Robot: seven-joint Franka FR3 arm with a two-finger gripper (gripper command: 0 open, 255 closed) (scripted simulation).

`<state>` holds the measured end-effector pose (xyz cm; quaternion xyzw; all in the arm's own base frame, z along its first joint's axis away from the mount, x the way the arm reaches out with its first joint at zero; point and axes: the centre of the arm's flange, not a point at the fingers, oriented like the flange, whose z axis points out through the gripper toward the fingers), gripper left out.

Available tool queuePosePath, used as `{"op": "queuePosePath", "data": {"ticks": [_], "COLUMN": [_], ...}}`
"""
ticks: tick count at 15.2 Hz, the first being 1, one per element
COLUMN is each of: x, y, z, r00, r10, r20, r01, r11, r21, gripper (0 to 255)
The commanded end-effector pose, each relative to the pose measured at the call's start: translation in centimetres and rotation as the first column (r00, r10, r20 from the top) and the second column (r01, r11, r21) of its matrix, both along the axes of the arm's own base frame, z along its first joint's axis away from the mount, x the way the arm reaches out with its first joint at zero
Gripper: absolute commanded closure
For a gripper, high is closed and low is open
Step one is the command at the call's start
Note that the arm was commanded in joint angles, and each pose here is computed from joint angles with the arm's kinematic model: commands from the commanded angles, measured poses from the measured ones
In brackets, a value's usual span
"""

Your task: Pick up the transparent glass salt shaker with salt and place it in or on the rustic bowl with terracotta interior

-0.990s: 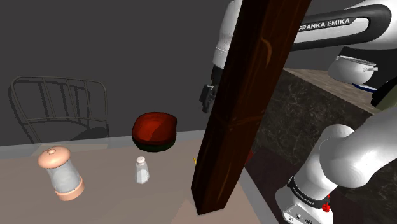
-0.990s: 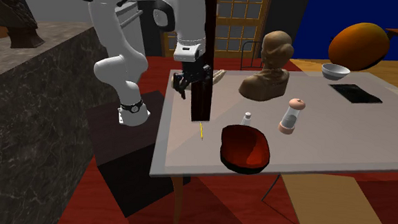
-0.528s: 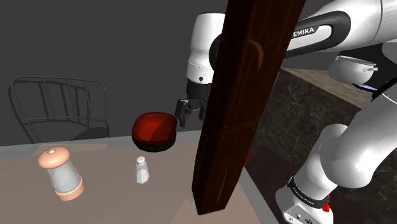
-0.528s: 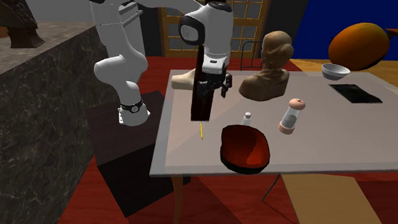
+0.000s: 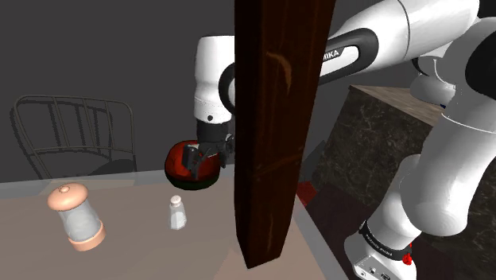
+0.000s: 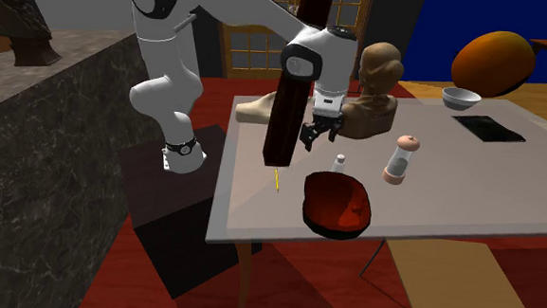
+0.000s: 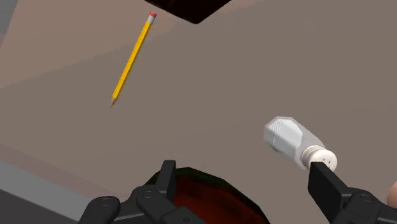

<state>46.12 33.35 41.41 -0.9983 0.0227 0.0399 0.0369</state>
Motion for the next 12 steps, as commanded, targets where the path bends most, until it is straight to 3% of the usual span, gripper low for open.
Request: {"op": "queuePosePath", "data": {"ticks": [1,6,12], "x": [0.8,2.7,2.5], "y": [2.7,8.3,8.8], "z": [-1.5,-4.4,-7.2], "r00": [1.0,0.999,0.999], "r10": [-0.001,-0.002,-0.002], "r20": [-0.012,-0.041,-0.042], "r01": [0.001,0.002,0.002], "r11": [1.0,1.0,1.0], "r21": [0.002,0.007,0.007], "gripper": [0,0,0]}}
